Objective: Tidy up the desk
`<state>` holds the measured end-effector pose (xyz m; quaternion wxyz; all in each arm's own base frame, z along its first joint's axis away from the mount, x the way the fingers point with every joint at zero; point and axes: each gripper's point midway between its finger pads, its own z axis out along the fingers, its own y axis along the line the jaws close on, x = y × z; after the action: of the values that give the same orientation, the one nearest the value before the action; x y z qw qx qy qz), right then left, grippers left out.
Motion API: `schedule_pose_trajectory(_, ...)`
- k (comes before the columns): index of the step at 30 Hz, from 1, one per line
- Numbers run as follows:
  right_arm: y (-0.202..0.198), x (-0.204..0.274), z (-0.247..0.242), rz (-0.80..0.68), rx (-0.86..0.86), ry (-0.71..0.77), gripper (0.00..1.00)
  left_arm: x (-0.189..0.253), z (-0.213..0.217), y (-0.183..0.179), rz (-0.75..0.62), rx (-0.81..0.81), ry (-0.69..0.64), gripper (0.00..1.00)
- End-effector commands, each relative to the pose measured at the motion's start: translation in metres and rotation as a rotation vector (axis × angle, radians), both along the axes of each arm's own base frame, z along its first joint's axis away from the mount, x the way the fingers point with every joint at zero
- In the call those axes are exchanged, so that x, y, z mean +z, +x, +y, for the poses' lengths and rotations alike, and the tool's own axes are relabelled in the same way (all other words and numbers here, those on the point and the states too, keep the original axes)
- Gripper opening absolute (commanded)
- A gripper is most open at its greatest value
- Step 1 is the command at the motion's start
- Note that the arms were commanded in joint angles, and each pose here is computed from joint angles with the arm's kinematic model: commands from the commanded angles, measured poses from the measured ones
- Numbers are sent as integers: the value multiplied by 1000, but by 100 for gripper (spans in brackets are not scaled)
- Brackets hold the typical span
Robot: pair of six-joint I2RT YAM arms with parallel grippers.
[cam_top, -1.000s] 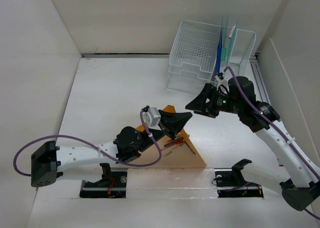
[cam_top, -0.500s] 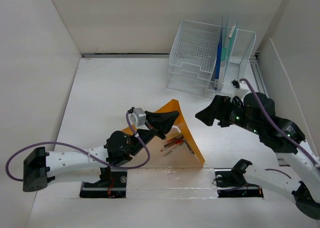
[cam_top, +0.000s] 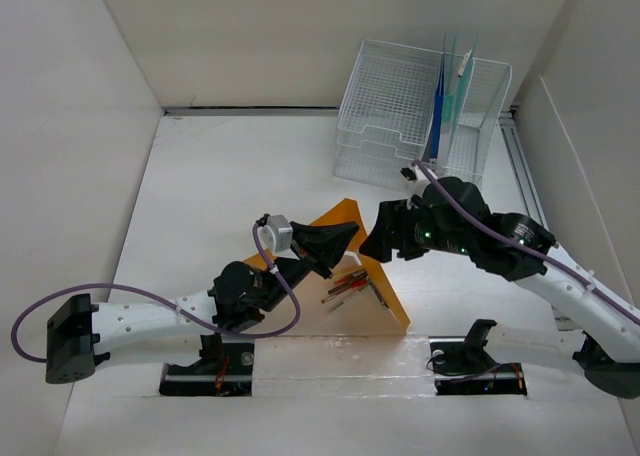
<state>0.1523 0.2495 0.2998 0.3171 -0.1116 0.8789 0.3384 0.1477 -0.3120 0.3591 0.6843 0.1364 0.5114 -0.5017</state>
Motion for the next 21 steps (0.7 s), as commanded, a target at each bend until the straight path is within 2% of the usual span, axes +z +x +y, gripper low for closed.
schedule_pose_trajectory(1,4,22,-14,-60,-76,20,74,23,10,0,-23,15,-69,0)
schedule_pose_trajectory(2,5,20,-17,-60,-92,7,63,25,10,0,-23,15,-74,0)
schedule_pose_trajectory(5,18,15,-29,-85,-171,-49,43,38,14,0,-25,24,-88,0)
schedule_pose_trajectory(6,21,14,-32,-94,-194,-62,32,41,16,0,-24,25,-82,0)
schedule_pose_trajectory(8,32,9,-41,-123,-243,-125,25,59,20,-1,-34,29,-109,0)
schedule_pose_trajectory(10,43,2,-49,-153,-287,-193,24,63,19,0,-25,32,-83,0)
schedule_pose_trajectory(11,45,1,-51,-163,-293,-210,15,78,22,-1,-32,31,-103,2)
schedule_pose_trajectory(14,52,2,-55,-207,-319,-214,5,92,24,-3,-18,19,-114,16)
schedule_pose_trajectory(15,53,3,-55,-218,-319,-213,4,95,25,-4,-12,14,-115,21)
schedule_pose_trajectory(16,54,4,-55,-226,-318,-209,5,105,28,-5,-12,9,-132,31)
schedule_pose_trajectory(18,57,5,-54,-239,-323,-210,0,111,30,-6,2,6,-125,37)
schedule_pose_trajectory(19,57,8,-53,-241,-322,-197,0,123,36,-7,1,7,-143,46)
schedule_pose_trajectory(21,56,20,-52,-267,-321,-143,0,130,44,-8,6,17,-143,53)
